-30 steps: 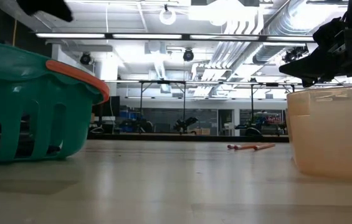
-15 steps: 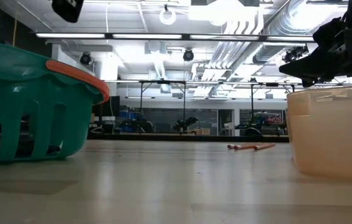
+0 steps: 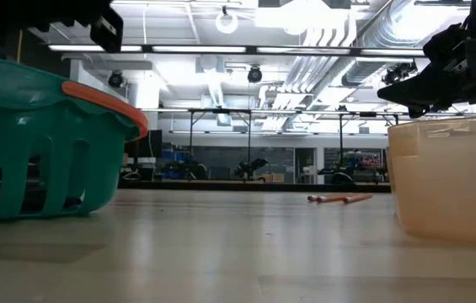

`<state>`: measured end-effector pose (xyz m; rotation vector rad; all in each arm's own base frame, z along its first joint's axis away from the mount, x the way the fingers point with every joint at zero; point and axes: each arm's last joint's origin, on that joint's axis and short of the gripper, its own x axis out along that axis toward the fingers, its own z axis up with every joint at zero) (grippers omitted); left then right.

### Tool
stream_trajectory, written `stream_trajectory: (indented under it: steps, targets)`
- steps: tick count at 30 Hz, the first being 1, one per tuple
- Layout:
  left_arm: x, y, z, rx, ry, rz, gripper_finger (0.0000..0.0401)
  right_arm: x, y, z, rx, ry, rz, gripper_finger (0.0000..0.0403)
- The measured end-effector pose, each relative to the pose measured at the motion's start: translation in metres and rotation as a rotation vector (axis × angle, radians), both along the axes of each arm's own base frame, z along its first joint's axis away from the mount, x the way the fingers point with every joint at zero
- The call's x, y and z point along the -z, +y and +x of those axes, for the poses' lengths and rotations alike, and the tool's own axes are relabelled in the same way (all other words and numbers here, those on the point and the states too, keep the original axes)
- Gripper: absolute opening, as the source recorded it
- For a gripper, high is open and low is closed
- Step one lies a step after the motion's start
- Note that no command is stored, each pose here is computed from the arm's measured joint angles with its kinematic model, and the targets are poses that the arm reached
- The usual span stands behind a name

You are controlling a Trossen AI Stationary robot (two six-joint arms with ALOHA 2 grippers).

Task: Sort pens & pencils
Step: Put the top orange pencil into the orange bin

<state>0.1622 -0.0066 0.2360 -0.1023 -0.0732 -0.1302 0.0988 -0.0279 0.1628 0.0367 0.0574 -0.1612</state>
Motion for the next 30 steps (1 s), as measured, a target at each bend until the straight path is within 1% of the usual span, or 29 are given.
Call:
stream_trajectory:
  steps: [3,5,8,12,15,17,18,19,23,24,30]
  targets:
    - [0.007,0.008,-0.002,-0.035,-0.014,-0.002,0.0001,0.000,0.000,0.000,0.000,0.002,-0.010,0.0000]
    - [0.013,0.013,-0.003,-0.068,-0.013,-0.003,0.0001,0.000,-0.001,0.000,0.024,0.009,-0.063,0.0000]
    - [0.019,0.021,-0.005,-0.089,-0.017,0.000,0.0003,0.000,-0.003,-0.001,0.107,0.018,-0.091,0.0000]
    - [0.024,0.030,-0.009,-0.061,-0.036,0.006,0.0001,-0.001,-0.008,-0.003,0.296,0.047,-0.172,0.0000]
    - [0.022,0.041,-0.012,-0.100,-0.052,0.003,0.0002,-0.001,-0.011,-0.004,0.375,0.070,-0.231,0.0000]
    - [0.021,0.048,-0.014,-0.124,-0.063,0.004,0.0002,-0.001,-0.011,-0.004,0.395,0.080,-0.256,0.0000]
    - [0.021,0.052,-0.015,-0.133,-0.067,-0.002,0.0002,-0.001,-0.011,-0.004,0.396,0.074,-0.241,0.0000]
    - [0.020,0.055,-0.017,-0.140,-0.066,-0.012,0.0002,-0.001,-0.011,-0.004,0.389,0.058,-0.201,0.0000]
    - [0.023,0.066,-0.021,-0.154,-0.038,-0.047,0.0003,-0.002,-0.009,-0.003,0.343,-0.039,0.055,0.0000]
    - [0.024,0.067,-0.022,-0.153,-0.029,-0.056,0.0003,-0.003,-0.009,-0.003,0.342,-0.057,0.069,0.0000]
    - [0.031,0.069,-0.024,-0.135,0.003,-0.076,0.0003,-0.016,-0.009,-0.004,0.339,-0.184,0.027,0.0000]
